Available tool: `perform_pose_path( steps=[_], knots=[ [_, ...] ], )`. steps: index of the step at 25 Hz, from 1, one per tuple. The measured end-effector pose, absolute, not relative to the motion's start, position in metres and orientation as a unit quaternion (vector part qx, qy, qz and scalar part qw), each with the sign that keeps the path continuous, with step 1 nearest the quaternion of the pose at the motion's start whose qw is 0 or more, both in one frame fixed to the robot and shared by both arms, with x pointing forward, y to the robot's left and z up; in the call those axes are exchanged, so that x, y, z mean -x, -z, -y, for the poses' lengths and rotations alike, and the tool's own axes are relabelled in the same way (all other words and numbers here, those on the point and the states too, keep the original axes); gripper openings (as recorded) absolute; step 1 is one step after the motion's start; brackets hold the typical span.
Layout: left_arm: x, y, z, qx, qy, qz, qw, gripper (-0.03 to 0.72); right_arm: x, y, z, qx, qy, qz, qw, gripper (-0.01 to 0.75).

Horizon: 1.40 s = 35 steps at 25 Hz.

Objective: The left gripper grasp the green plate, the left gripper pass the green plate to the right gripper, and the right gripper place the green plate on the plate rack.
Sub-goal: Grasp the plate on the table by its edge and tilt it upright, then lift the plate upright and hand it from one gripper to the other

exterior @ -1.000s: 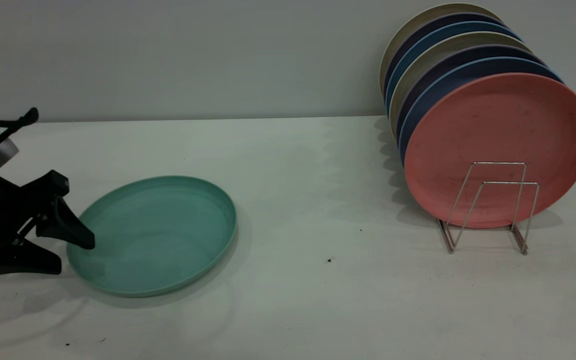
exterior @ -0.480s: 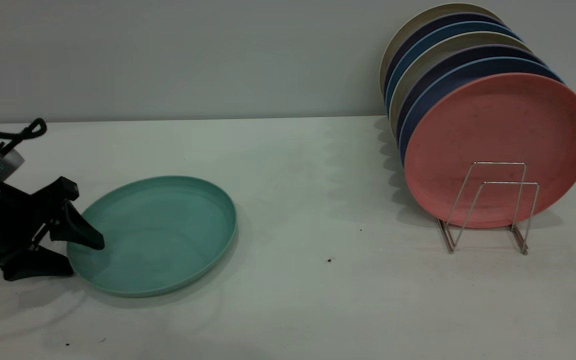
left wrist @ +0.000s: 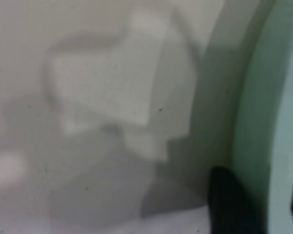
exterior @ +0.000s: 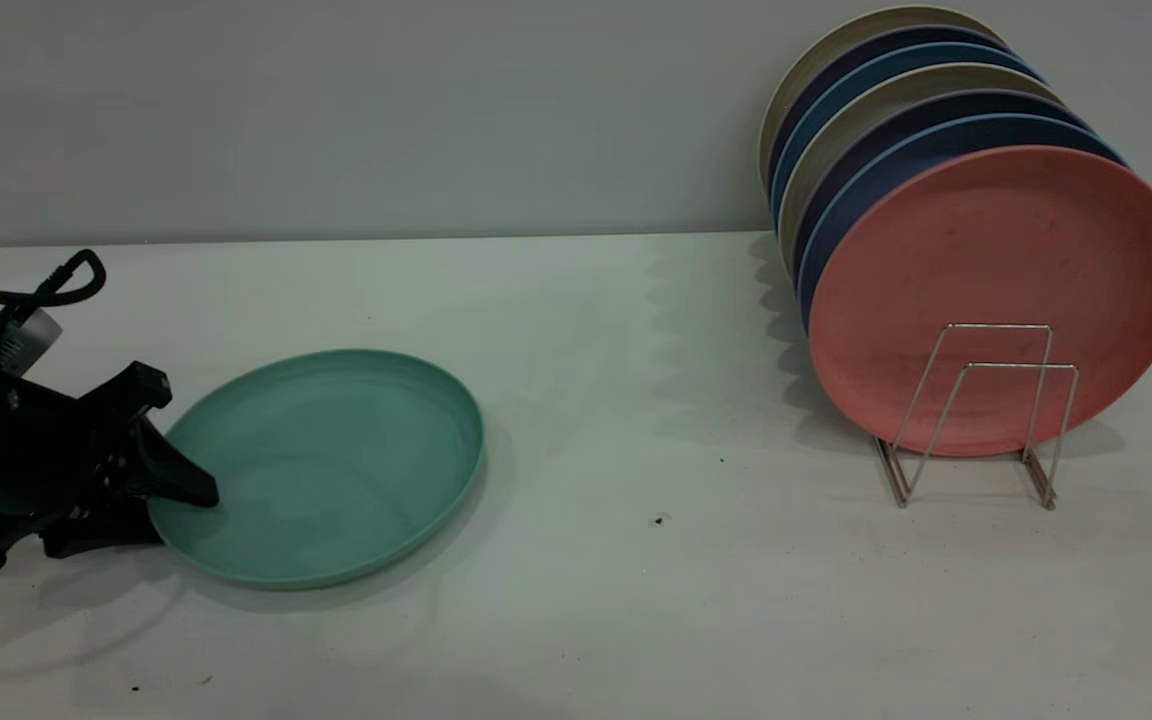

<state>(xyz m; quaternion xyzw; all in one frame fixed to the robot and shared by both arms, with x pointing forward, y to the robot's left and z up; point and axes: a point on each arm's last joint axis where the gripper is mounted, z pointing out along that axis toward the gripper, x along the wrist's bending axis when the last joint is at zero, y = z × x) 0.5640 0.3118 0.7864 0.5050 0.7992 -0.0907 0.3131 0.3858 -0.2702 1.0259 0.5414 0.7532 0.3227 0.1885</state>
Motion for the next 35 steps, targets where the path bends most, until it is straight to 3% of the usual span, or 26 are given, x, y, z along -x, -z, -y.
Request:
perform_pose_path(
  steps=[4, 7, 17, 27, 35],
  knots=[
    [-0.564, -0.785, -0.312, -0.504, 0.091, -0.801, 0.311, 0.091, -0.386, -1.026, 0.270, -0.541, -0.323, -0.753, 0.188, 0.390],
    [-0.563, -0.784, -0.312, -0.507, 0.088, -0.800, 0.309, 0.024, -0.385, -1.026, 0.269, -0.546, -0.329, -0.750, 0.179, 0.390],
    [-0.575, -0.795, -0.316, -0.559, 0.044, -0.763, 0.322, 0.020, -0.383, -1.028, 0.261, -0.565, -0.365, -0.729, 0.128, 0.390],
    [-0.588, -0.858, -0.310, -0.587, 0.013, -0.698, 0.410, 0.020, -0.412, -1.014, 0.252, -0.562, -0.402, -0.717, 0.088, 0.390],
    [-0.584, -0.860, -0.273, -0.639, 0.045, -0.653, 0.403, 0.020, -0.457, -0.983, 0.243, -0.562, -0.454, -0.690, 0.052, 0.390]
  ],
)
